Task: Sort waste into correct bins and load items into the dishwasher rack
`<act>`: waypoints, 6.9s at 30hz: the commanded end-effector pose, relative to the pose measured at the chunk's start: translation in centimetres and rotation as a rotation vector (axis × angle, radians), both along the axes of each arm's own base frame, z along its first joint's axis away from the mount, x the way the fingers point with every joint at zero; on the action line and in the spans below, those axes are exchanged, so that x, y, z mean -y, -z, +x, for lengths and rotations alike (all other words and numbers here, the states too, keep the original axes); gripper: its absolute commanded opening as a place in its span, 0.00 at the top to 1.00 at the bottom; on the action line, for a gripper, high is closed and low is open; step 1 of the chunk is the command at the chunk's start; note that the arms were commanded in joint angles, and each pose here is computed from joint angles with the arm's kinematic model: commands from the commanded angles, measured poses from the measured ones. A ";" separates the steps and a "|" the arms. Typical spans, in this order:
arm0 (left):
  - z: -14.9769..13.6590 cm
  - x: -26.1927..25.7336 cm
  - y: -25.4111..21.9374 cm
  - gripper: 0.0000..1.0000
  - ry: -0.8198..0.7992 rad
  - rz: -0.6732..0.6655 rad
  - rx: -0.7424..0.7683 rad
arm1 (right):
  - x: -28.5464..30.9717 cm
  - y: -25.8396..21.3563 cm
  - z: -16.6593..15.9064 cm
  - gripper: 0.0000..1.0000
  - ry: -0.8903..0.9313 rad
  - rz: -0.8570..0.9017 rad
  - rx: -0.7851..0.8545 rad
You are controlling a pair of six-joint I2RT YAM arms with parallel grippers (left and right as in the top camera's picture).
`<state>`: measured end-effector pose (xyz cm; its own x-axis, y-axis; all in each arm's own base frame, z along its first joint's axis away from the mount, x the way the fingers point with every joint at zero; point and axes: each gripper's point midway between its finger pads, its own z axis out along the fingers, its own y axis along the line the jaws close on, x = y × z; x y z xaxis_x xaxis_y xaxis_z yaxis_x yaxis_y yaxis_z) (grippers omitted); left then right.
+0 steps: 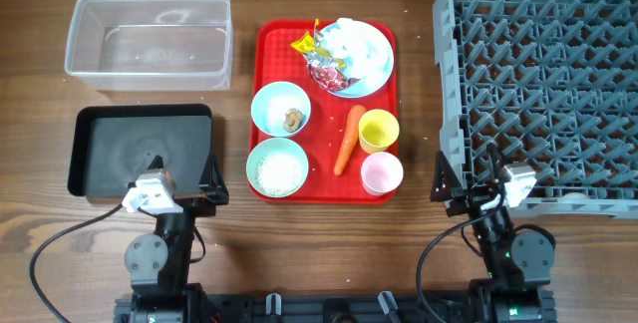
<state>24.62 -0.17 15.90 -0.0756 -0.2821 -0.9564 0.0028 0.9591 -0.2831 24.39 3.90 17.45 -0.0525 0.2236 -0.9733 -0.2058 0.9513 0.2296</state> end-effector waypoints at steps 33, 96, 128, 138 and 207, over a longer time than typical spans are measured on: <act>-0.9 1.8 -7.4 0.00 0.103 0.004 0.159 | 1.8 -10.4 -1.7 0.00 0.126 -0.095 0.354; 26.5 21.7 -4.6 0.96 0.483 0.244 -0.638 | -3.0 -12.1 9.0 0.05 -0.216 -0.159 -0.587; 22.9 11.6 6.9 0.00 0.186 0.269 -1.135 | -4.1 -9.5 9.6 0.05 -0.274 -0.107 -0.687; 25.4 12.3 12.4 0.04 0.183 0.264 -1.129 | -4.0 -9.5 9.6 0.06 -0.270 -0.108 -0.689; 23.0 22.4 6.7 0.00 0.635 0.386 -0.943 | -3.0 -8.5 9.2 0.06 -0.226 -0.150 -0.730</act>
<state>49.16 -20.07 13.06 -0.8387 0.1643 -0.5193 0.2917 0.9406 -0.1736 33.37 7.13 25.42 -0.7316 0.0111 -0.6816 -0.2442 0.9293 0.2773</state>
